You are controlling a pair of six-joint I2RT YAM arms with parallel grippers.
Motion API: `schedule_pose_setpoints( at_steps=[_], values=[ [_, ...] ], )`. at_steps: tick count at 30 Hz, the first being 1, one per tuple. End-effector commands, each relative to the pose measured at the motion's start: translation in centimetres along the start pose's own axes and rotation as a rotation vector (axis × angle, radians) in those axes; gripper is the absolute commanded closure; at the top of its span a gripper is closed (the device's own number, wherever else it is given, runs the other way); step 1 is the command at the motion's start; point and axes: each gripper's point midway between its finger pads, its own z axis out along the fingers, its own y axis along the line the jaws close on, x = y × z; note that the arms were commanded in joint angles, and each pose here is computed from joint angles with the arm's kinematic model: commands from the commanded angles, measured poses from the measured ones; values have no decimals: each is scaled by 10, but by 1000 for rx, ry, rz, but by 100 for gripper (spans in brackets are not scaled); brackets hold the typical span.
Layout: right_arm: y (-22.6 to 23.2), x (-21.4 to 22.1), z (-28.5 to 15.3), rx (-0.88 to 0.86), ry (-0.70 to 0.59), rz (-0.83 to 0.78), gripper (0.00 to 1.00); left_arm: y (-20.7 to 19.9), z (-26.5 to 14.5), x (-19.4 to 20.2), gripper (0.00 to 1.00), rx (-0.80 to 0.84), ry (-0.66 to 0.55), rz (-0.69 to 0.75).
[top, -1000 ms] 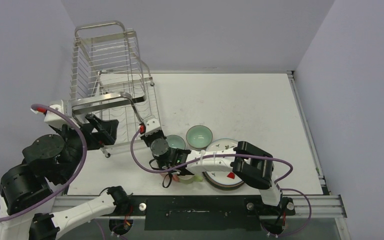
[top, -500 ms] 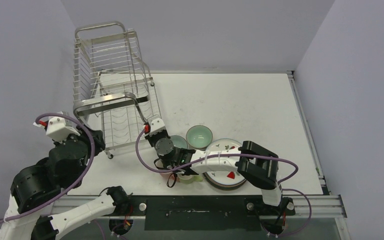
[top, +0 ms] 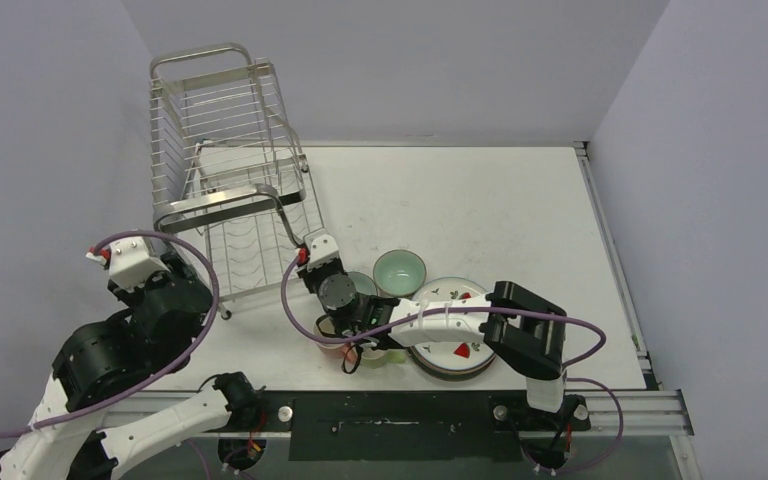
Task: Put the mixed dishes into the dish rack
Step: Move the dish rack to the center of the board.
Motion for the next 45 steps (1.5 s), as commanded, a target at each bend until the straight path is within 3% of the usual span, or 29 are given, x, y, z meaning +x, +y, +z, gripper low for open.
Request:
schedule_pose_setpoints(
  at_steps=[1,10,13,34,40,45],
  values=[
    [-16,-35,-5,42,-67,110,100,-1,6,-3,54,-45,-49,22],
    [-16,-36,-8,22,-69,119,100,-11,13,-8,54,-64,-115,65],
    [-16,-37,-9,17,-71,121,100,-11,14,-9,59,-64,-129,67],
    [-16,-42,-15,-5,-71,132,100,-19,25,2,63,-118,-153,177],
    [-14,-42,-15,-15,-68,132,100,-21,33,8,65,-132,-131,195],
    [-14,-40,-16,-19,-62,127,100,-9,65,21,65,-196,-29,187]
  ],
)
